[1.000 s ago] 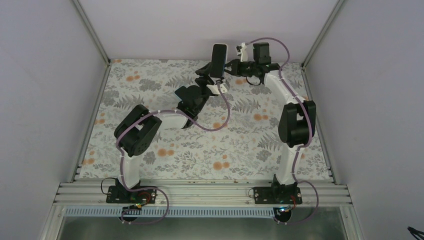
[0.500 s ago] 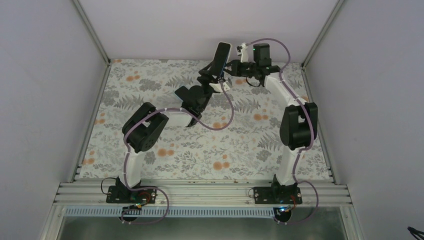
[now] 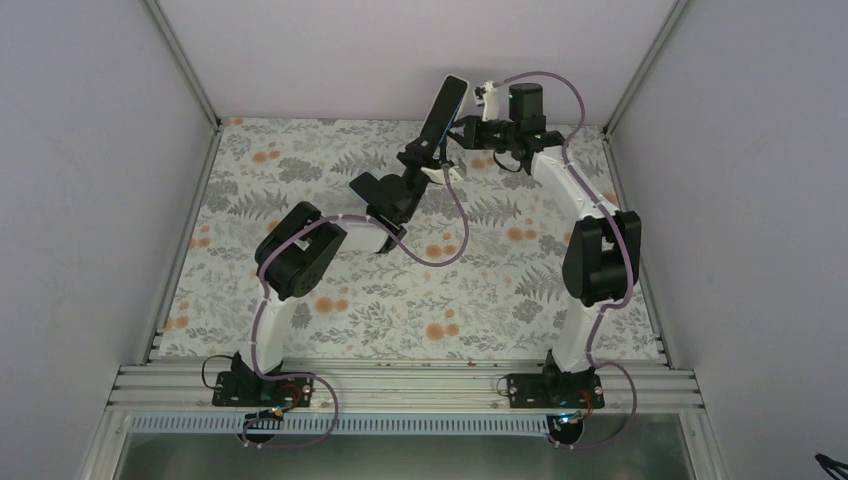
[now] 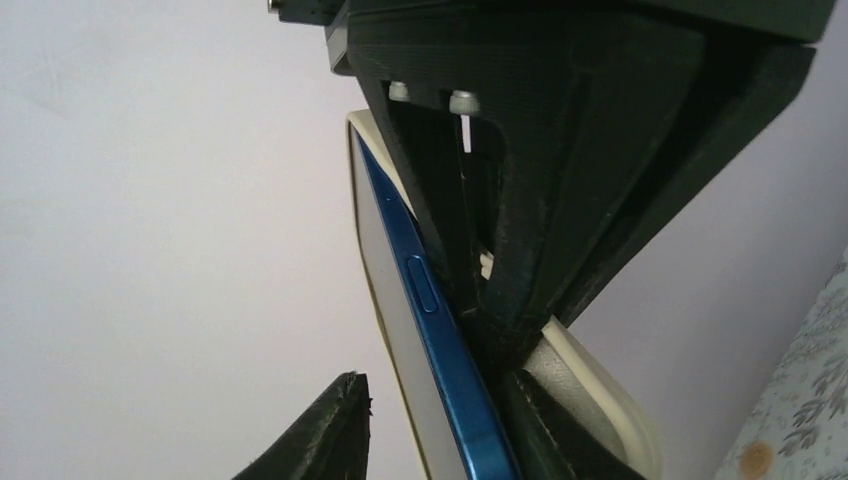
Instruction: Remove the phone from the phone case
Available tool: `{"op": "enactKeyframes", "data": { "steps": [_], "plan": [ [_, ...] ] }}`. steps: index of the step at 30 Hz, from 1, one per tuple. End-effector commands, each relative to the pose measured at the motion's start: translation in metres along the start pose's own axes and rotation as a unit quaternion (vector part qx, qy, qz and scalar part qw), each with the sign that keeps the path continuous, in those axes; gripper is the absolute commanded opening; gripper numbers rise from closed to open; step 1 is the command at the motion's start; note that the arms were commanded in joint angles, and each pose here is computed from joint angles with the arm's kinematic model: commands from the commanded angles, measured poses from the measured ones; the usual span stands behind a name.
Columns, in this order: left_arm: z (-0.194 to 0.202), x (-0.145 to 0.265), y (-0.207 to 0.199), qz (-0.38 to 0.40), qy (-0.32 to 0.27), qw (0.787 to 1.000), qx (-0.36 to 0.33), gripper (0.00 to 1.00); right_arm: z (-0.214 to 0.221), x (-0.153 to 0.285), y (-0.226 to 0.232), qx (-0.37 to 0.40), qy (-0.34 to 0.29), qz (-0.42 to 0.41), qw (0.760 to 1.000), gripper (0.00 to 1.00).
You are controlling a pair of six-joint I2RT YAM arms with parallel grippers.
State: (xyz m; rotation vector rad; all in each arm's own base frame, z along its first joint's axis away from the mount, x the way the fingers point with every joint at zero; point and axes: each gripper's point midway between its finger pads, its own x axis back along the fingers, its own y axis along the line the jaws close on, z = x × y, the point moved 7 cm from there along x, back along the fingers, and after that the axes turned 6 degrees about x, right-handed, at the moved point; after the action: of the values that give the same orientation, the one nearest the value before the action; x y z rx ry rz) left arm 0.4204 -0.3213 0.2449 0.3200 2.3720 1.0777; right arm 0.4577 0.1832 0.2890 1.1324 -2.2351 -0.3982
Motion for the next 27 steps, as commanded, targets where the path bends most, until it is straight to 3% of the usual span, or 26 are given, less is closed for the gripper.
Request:
{"op": "enactKeyframes", "data": {
  "steps": [1, 7, 13, 17, 20, 22, 27],
  "plan": [
    [0.014, -0.016, 0.024, -0.046, 0.019, 0.999, 0.006, 0.33, 0.014, 0.002, 0.056, 0.027, 0.046, -0.104, 0.993, 0.03],
    [0.014, -0.018, 0.02, -0.012, 0.024, 1.0, 0.003, 0.03, 0.017, 0.001, 0.055, 0.035, 0.052, -0.105, 0.993, 0.03],
    [0.01, -0.018, 0.029, -0.026, 0.018, 0.999, -0.013, 0.02, 0.017, 0.002, 0.036, 0.051, 0.064, -0.063, 0.995, 0.03],
    [0.005, -0.011, 0.048, -0.038, 0.01, 0.999, -0.027, 0.02, 0.014, 0.02, -0.002, 0.088, 0.052, 0.063, 0.993, 0.03],
    [0.001, -0.003, 0.068, -0.042, 0.008, 0.999, -0.033, 0.02, 0.01, 0.037, -0.037, 0.15, 0.036, 0.199, 0.968, 0.03],
    [-0.004, 0.002, 0.084, -0.038, 0.005, 0.999, -0.033, 0.02, 0.007, 0.051, -0.059, 0.193, 0.02, 0.29, 0.937, 0.04],
    [-0.015, 0.017, 0.115, 0.003, 0.008, 1.0, -0.01, 0.02, -0.001, 0.076, -0.099, 0.249, -0.005, 0.418, 0.874, 0.04]
  ]
}}
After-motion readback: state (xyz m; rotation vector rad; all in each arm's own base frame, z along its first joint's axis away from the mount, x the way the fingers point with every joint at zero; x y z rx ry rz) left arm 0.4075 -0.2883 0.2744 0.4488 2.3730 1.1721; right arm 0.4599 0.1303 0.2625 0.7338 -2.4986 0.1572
